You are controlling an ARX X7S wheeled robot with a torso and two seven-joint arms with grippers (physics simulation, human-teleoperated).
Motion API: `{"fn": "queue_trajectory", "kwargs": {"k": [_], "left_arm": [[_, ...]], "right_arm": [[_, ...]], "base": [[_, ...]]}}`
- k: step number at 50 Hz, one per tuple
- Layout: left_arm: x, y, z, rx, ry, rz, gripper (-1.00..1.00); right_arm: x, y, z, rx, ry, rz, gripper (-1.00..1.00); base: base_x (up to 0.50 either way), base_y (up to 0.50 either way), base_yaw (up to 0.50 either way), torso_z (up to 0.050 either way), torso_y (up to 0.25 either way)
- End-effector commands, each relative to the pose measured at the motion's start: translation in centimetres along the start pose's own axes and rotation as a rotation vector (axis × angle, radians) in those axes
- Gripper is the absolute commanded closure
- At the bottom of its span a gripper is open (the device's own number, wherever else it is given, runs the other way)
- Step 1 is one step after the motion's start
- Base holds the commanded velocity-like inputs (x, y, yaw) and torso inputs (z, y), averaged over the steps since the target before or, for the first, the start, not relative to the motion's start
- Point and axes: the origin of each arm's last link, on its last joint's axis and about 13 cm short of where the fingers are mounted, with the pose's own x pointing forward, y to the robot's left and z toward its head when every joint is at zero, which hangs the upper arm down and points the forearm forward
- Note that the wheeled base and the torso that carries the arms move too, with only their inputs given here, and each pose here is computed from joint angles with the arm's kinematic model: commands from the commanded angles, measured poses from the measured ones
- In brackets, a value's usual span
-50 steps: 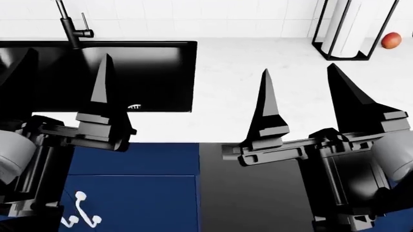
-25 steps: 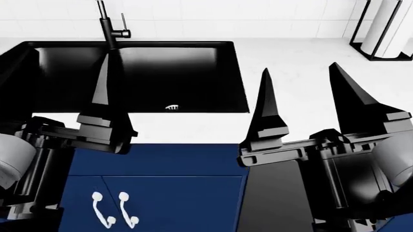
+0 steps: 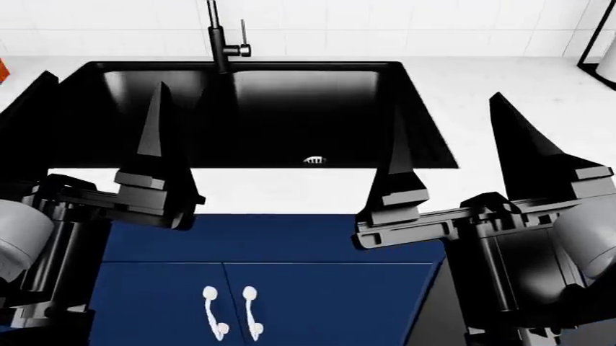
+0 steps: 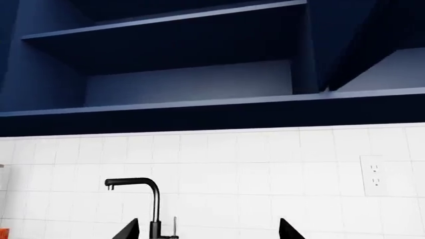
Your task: Pick the jam and canned food from the counter and place them in the cabinets closest to them.
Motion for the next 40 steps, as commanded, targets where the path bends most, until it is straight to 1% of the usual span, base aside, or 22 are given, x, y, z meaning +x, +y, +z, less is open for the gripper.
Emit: {"fn": "queue_trajectory", "kwargs": {"k": [1,40], "left_arm": [[0.0,0.01,0.05,0.0,0.0,0.001,-1.0],[-0.02,0.03,0.13,0.0,-0.004,0.004,-1.0]], "right_arm": [[0.01,-0.03,-0.03,-0.001,-0.002,0.002,-1.0],[-0.11,-0.06,-0.18,0.0,-0.011,0.018,-1.0]], "base": [[0.0,0.5,0.0,0.0,0.0],[0.05,0.5,0.0,0.0,0.0]]}}
